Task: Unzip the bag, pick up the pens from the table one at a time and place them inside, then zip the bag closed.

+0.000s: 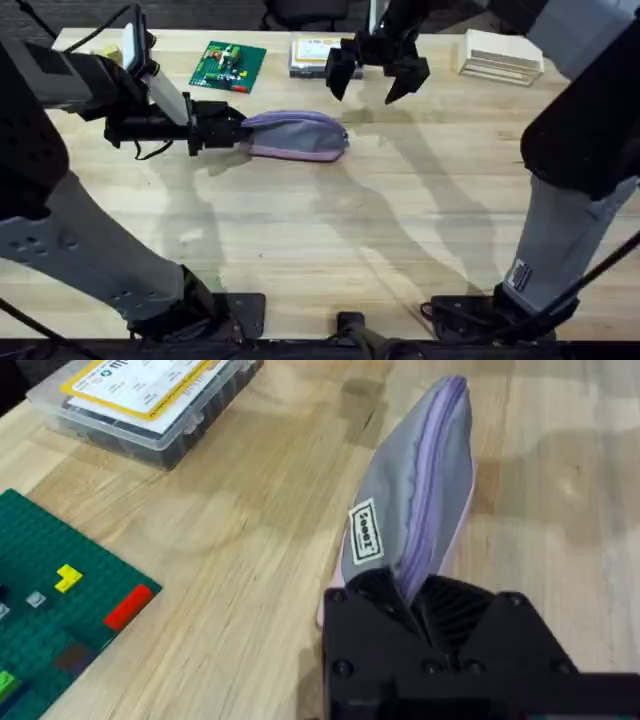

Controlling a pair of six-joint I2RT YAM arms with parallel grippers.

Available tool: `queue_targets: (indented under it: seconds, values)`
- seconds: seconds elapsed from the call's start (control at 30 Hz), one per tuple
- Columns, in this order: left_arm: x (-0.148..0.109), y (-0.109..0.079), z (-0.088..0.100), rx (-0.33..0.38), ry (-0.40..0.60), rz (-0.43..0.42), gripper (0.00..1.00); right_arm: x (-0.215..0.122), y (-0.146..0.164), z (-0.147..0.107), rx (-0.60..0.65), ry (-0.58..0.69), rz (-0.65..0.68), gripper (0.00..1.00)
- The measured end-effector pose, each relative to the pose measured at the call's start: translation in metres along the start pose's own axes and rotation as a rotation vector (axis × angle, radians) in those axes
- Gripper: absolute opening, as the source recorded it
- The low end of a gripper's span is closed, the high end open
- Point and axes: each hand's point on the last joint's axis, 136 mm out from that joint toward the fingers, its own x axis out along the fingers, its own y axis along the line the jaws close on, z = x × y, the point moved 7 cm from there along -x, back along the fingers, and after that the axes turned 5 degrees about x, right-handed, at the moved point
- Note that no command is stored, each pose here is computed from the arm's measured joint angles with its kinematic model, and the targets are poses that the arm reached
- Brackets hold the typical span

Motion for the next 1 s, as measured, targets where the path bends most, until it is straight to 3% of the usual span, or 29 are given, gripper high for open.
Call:
queue_targets:
  seconds: [0.13,0.27,0.33,0.4,0.43,0.73,1.0]
  values:
    - [0.000,0.000,0.000,0.002,0.001,0.001,0.090,-0.009,0.006,-0.004,-0.040,-0.057,-0.065,0.998]
    - [-0.002,0.001,-0.001,0.004,0.000,0.010,0.301,-0.024,0.015,-0.010,-0.101,-0.126,-0.119,0.998]
    - [-0.004,0.002,-0.002,0.005,0.000,0.016,0.555,-0.029,0.021,-0.014,-0.128,-0.146,-0.131,0.998]
    - [-0.005,0.002,-0.002,-0.001,0.000,0.018,0.878,-0.030,0.026,-0.017,-0.150,-0.152,-0.140,0.998]
    - [-0.005,0.002,-0.002,-0.004,-0.001,0.018,0.966,-0.030,0.028,-0.019,-0.161,-0.152,-0.143,0.998]
    - [-0.005,0.003,-0.002,0.003,0.000,0.020,0.995,-0.034,0.029,-0.023,-0.180,-0.161,-0.163,0.997]
    - [-0.010,0.001,0.003,-0.026,0.046,0.005,0.995,-0.085,0.022,-0.034,-0.189,-0.264,-0.151,0.998]
